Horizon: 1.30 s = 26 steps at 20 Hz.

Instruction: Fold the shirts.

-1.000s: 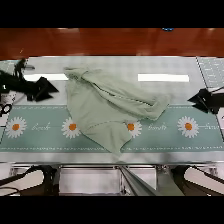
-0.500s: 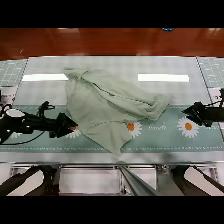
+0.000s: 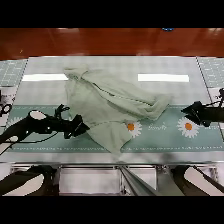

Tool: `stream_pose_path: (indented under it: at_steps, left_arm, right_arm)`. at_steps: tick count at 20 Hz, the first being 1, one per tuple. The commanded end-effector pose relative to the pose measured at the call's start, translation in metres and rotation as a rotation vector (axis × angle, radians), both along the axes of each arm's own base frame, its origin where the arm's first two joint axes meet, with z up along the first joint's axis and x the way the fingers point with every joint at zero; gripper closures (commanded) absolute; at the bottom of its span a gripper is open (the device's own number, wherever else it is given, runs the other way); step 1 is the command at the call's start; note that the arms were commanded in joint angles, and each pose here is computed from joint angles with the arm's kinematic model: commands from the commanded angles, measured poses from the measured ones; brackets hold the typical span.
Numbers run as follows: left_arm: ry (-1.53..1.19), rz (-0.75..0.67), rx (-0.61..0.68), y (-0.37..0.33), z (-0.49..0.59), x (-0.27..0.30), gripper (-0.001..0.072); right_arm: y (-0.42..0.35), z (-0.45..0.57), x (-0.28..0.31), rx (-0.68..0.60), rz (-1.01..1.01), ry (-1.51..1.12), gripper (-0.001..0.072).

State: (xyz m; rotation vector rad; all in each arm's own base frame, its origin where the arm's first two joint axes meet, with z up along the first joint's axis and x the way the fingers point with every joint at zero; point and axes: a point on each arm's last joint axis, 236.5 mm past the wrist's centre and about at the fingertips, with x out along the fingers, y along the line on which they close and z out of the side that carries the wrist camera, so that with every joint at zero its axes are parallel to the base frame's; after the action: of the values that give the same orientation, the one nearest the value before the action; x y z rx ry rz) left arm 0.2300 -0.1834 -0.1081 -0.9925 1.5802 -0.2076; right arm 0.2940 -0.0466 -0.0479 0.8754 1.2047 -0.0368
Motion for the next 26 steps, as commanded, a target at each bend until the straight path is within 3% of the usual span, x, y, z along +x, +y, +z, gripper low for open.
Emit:
stream_pose_path:
  at_steps: [1,10,19,20,22,26]
  left_arm:
    - [-0.124,-0.045,-0.044,-0.018,0.012,0.026,0.0690]
    - [-0.220,-0.036,-0.058,-0.014,0.038,0.061,0.0690]
    - [-0.217,-0.040,-0.061,-0.014,0.038,0.060,0.0690]
    - [-0.217,-0.040,-0.061,-0.014,0.038,0.060,0.0690]
    - [-0.218,-0.037,-0.061,-0.014,0.039,0.061,0.0690]
    - [-0.284,-0.019,-0.073,-0.002,0.060,0.084,0.0690]
  right_arm:
    - [-0.002,0.002,0.005,-0.003,-0.013,-0.019,0.0300]
    - [0.014,-0.003,0.057,0.213,-0.090,-0.142,0.0300]
    - [0.072,-0.040,0.125,0.217,0.097,-0.079,0.0312]
    - [0.079,-0.041,0.130,0.218,0.120,-0.081,0.0359]
    - [0.089,-0.034,0.138,0.209,0.172,-0.106,0.0681]
    - [0.086,0.007,0.147,0.174,0.270,-0.156,0.0693]
